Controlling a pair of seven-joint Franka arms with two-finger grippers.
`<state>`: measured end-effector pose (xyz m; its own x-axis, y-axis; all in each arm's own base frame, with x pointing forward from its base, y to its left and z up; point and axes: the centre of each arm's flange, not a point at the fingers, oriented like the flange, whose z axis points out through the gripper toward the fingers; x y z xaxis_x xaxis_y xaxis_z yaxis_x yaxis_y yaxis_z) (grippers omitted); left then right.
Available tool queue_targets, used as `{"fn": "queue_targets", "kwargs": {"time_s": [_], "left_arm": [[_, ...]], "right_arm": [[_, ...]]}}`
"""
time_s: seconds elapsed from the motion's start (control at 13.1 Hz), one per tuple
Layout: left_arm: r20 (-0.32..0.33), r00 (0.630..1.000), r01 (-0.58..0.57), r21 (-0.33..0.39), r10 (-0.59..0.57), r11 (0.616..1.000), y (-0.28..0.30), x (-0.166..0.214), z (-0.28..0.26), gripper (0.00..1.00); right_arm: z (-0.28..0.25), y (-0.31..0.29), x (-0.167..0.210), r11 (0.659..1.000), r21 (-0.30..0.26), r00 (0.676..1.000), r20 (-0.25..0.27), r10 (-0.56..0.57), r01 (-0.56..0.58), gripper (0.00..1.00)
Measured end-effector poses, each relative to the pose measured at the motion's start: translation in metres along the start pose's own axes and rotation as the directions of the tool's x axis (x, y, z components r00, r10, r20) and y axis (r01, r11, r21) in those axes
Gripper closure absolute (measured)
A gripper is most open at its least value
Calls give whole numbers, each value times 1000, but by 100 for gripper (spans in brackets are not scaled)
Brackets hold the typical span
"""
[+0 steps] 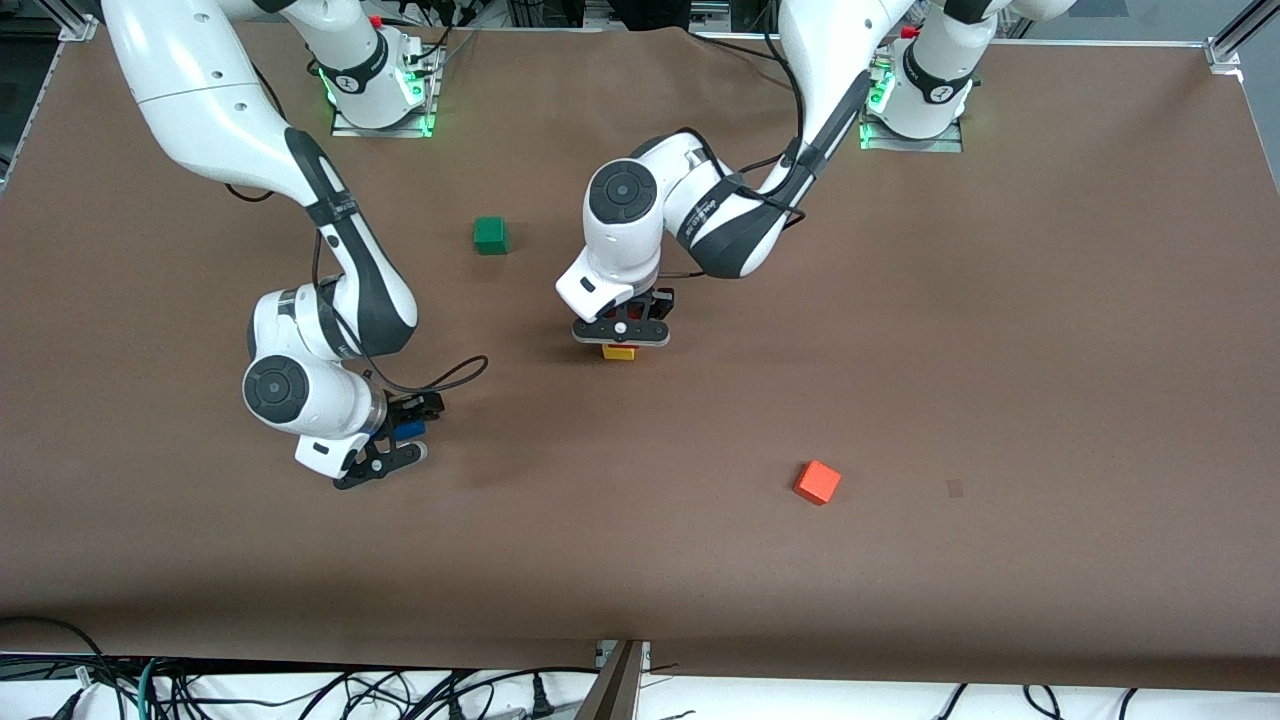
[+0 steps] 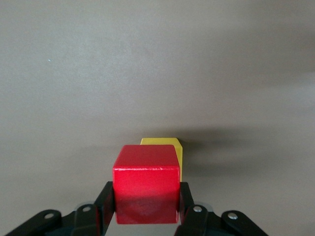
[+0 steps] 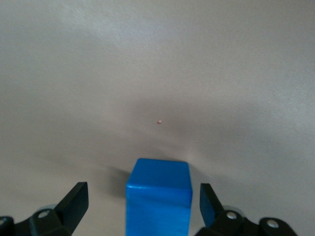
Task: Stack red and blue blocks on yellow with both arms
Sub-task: 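Lower the red cube onto yellow while the right gripper grasps blue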
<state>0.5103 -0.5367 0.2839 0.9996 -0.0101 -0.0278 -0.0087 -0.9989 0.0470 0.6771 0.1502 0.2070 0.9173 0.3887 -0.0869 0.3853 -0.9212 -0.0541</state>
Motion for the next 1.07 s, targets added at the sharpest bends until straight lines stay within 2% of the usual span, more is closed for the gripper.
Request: {"fn": "queue_targets", "kwargs": {"time_s": [0.38, 0.46, 0.69, 0.77, 1.07], "left_arm": [[8, 1000, -9, 5, 9, 1000, 8, -2, 16, 44], [9, 1000, -14, 6, 14, 1000, 11, -4, 17, 44], [11, 1000, -26, 7, 26, 1000, 18, -12, 19, 44], [12, 1000, -28, 9, 28, 1000, 20, -14, 20, 44], [16, 1000, -26, 15, 26, 1000, 20, -15, 26, 44]], "right_arm": [[13, 8, -2, 1000, 4, 1000, 10, 5, -6, 4], [13, 8, -2, 1000, 4, 1000, 10, 6, -6, 12], [13, 8, -2, 1000, 4, 1000, 10, 7, -7, 16], [13, 9, -2, 1000, 5, 1000, 10, 8, -8, 22], [13, 12, -3, 1000, 5, 1000, 10, 13, -13, 25]]}}
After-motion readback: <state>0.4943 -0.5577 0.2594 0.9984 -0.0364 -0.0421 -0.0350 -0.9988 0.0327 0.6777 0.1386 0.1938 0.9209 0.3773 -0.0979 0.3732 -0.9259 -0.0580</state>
